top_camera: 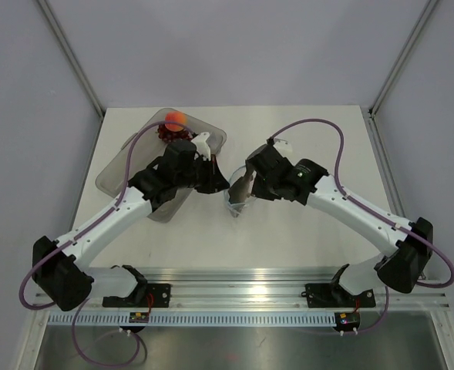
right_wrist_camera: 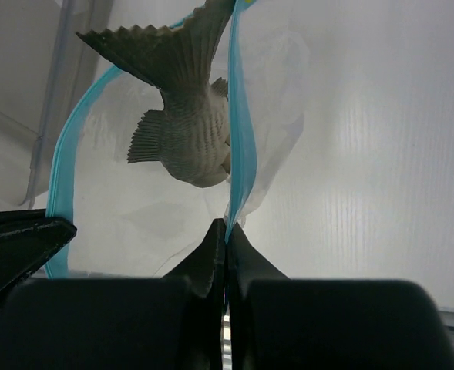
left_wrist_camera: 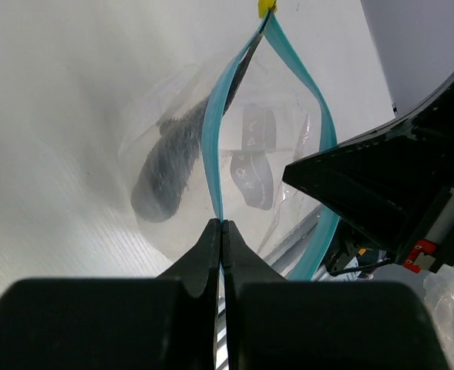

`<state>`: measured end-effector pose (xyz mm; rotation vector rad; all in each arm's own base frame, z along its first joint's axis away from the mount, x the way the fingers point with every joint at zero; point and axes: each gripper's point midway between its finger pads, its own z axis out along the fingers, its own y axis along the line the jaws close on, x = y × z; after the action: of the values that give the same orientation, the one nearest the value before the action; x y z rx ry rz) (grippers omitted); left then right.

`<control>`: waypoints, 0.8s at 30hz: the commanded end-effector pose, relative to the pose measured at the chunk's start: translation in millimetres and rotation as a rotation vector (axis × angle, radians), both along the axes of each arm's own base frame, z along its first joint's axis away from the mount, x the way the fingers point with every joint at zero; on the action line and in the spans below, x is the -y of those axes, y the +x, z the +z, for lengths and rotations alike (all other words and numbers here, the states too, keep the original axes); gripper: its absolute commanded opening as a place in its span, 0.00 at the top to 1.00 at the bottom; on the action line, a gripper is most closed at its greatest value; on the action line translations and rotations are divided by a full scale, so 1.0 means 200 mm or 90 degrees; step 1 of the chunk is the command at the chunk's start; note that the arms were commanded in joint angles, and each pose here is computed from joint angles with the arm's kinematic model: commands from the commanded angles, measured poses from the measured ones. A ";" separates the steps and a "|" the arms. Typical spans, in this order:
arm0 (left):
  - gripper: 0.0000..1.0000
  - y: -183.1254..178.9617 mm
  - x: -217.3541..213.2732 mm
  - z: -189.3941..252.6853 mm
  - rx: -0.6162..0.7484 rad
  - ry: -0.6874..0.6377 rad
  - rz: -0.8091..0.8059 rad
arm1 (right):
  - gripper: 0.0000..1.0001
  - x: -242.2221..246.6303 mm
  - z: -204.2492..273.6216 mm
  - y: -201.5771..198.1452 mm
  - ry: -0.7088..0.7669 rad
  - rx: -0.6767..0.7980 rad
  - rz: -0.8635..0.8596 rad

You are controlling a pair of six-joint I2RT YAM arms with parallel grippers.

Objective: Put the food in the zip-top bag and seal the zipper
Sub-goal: Adjust the zipper food storage bag at the center of the board.

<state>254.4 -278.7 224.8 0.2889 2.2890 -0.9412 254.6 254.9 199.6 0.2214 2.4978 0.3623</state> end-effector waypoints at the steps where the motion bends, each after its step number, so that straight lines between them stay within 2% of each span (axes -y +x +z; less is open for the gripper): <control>1: 1.00 0.03 0.02 -0.07 0.008 0.011 -0.007 | 1.00 0.06 -0.06 0.02 -0.026 0.023 -0.033; 4: 1.00 -0.01 0.06 -0.18 -0.048 0.019 -0.043 | 1.00 0.14 -0.12 0.02 -0.105 -0.016 -0.060; 9: 1.00 0.00 0.06 0.22 0.061 -0.041 -0.050 | 0.98 0.17 0.15 0.04 -0.053 0.063 -0.064; 11: 1.00 -0.01 0.05 0.25 0.068 -0.037 -0.050 | 0.95 0.20 0.21 0.04 -0.037 0.090 -0.073; 13: 1.00 -0.01 0.06 0.17 0.053 -0.036 -0.056 | 0.93 0.21 0.12 0.03 -0.052 0.077 -0.076; 17: 1.00 -0.08 0.20 -0.20 -0.076 -0.026 -0.122 | 0.93 0.17 -0.12 0.00 -0.084 0.001 -0.072; 19: 1.00 -0.11 0.23 -0.27 -0.103 -0.020 -0.143 | 0.91 0.14 -0.16 0.00 -0.088 -0.019 -0.069; 22: 1.00 -0.11 0.27 -0.16 -0.078 -0.030 -0.164 | 0.93 0.12 -0.05 0.01 -0.051 0.007 -0.063; 24: 1.00 -0.05 0.28 0.10 0.004 -0.054 -0.158 | 0.99 0.12 0.05 0.01 -0.026 0.033 -0.061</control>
<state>236.2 -320.4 153.7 0.4577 2.5095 -1.0455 250.4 226.2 162.9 0.2619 2.5454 0.1302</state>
